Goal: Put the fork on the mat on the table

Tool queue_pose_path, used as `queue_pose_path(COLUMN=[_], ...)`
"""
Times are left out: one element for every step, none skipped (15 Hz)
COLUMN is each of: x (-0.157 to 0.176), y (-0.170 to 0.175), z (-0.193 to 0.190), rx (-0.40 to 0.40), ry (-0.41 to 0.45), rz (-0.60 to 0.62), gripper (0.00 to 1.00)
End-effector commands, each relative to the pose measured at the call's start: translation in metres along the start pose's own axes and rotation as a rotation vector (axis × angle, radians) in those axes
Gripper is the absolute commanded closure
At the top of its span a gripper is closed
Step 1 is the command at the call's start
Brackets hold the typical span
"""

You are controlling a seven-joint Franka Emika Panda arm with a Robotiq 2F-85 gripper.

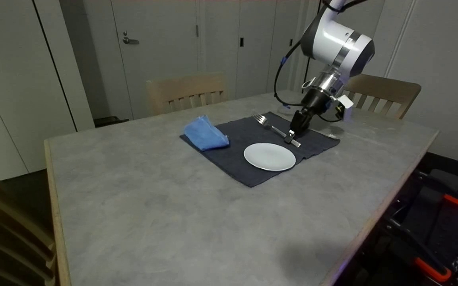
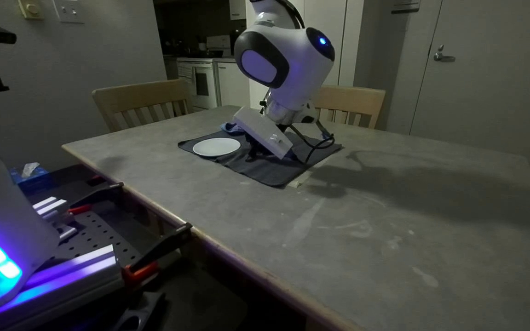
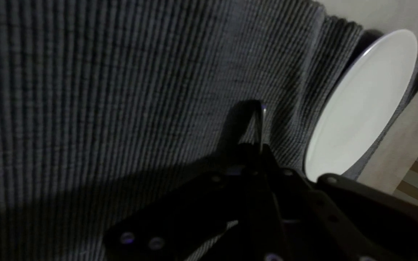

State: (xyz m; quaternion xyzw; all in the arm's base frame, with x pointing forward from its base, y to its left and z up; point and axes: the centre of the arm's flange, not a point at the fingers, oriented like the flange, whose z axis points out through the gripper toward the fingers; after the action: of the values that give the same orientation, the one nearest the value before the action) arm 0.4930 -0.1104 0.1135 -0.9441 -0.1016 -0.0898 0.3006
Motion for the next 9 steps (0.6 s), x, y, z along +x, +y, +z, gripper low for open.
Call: queue_pose_path(x=[-0.0028, -0.0029, -0.0027, -0.0023, -0.0019, -0.0013, -0.0006, -0.0001, 0.0005], y=[0.0091, 0.0088, 0.0082, 0.0077, 0.0069, 0.006, 0.0053, 0.0048, 0.0043], z=[0.0066, 0.0068, 0.0064, 0.0059, 0.0051, 0.0044, 0.0039, 0.0037, 0.0036], rx=[0.021, 0.018, 0.009, 0.002, -0.006, -0.017, -0.026, -0.033, -0.04], ry=[-0.061, -0.076, -0.095, -0.11, -0.126, -0.143, -0.155, -0.166, -0.176], rz=[-0.007, -0.006, 0.0, 0.005, 0.012, 0.018, 0.023, 0.029, 0.034], gripper=[0.99, 0.99, 0.99, 0.99, 0.99, 0.99, 0.99, 0.99, 0.87])
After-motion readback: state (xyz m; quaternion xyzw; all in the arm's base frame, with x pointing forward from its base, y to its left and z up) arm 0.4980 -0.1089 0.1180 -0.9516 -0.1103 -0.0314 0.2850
